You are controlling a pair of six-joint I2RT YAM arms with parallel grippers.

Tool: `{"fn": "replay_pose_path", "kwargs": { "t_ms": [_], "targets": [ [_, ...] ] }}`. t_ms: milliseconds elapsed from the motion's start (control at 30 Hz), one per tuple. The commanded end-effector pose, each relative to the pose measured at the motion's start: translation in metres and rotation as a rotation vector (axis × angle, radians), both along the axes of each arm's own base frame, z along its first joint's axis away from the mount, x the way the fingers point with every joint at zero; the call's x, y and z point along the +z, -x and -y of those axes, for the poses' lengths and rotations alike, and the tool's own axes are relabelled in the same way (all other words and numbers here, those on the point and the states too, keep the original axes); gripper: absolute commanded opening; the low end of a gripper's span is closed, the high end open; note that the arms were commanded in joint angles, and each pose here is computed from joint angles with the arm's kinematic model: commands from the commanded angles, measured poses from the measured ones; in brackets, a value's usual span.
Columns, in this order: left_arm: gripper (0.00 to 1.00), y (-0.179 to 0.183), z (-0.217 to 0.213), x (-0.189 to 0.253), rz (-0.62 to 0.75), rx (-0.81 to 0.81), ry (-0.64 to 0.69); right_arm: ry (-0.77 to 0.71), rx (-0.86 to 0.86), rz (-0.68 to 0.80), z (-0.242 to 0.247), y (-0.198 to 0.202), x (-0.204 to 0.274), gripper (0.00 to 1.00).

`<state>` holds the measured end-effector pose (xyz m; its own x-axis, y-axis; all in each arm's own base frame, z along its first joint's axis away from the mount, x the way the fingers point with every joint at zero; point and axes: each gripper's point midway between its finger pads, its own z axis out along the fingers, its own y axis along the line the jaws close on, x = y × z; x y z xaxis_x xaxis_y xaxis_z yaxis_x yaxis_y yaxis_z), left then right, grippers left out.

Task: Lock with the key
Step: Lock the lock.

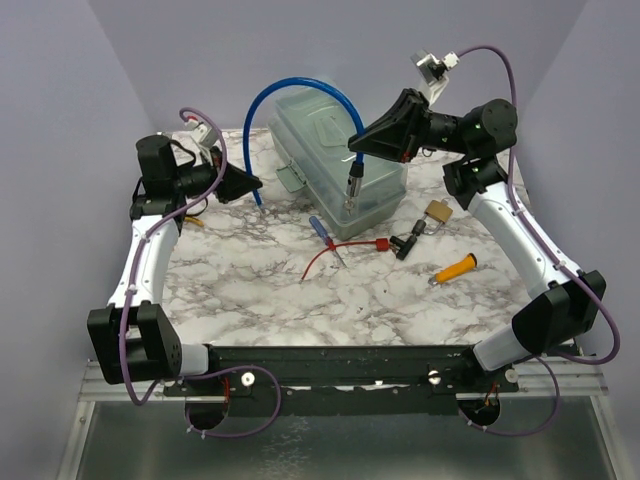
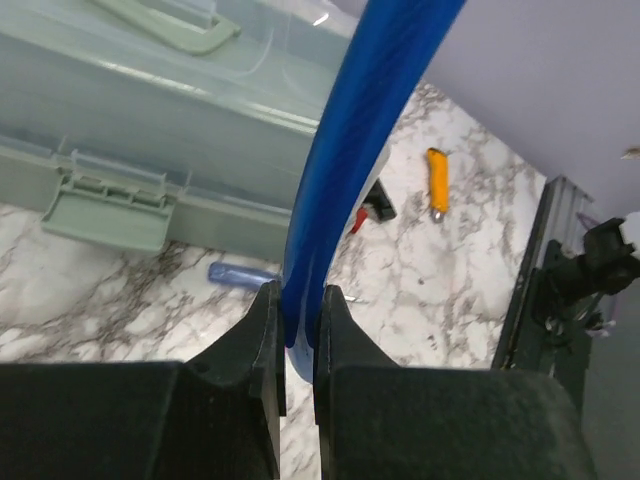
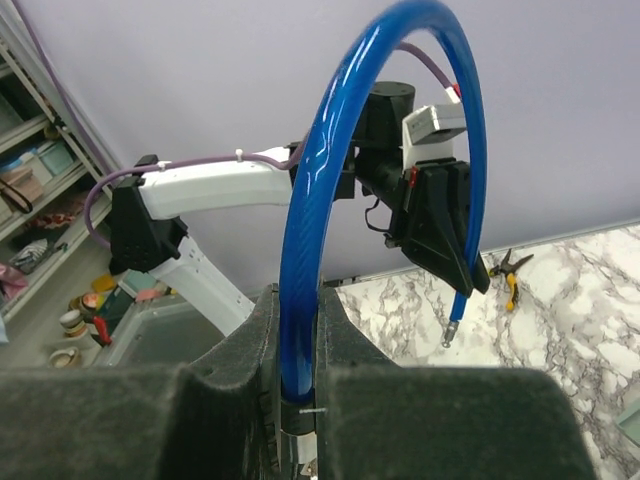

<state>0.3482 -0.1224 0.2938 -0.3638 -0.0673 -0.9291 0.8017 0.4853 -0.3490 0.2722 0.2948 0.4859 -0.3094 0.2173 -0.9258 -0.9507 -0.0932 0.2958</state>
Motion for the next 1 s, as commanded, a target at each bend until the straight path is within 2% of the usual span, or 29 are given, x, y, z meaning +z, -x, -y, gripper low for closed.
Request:
{"fn": "replay_pose_path", "kwargs": {
  "t_ms": [0,100,267,367,533,767,967],
  "targets": [
    [0.00,0.013,0.031,0.065,0.050,-0.003,0.062,-0.038,-0.080,0.078,0.003,-0.010,0.005,0.00],
    [0.00,0.017,0.053,0.113,0.066,0.020,0.175,-0.062,-0.142,0.073,0.004,-0.025,0.003,0.00],
    [0.00,0.017,0.063,0.180,0.083,0.117,0.350,-0.165,-0.260,-0.008,0.011,-0.047,0.005,0.00],
    [0.00,0.015,0.067,0.202,0.059,0.181,0.451,-0.258,-0.306,-0.031,0.017,-0.052,0.014,0.00],
    [0.00,0.021,0.085,0.222,0.070,0.202,0.556,-0.295,-0.336,-0.056,0.021,-0.058,0.023,0.00],
    [0.00,0.035,0.123,0.241,0.156,0.157,0.584,-0.308,-0.375,-0.198,0.022,-0.071,0.016,0.00],
    [0.00,0.048,0.142,0.248,0.238,0.116,0.557,-0.315,-0.385,-0.238,0.024,-0.072,0.014,0.00]
  ]
}}
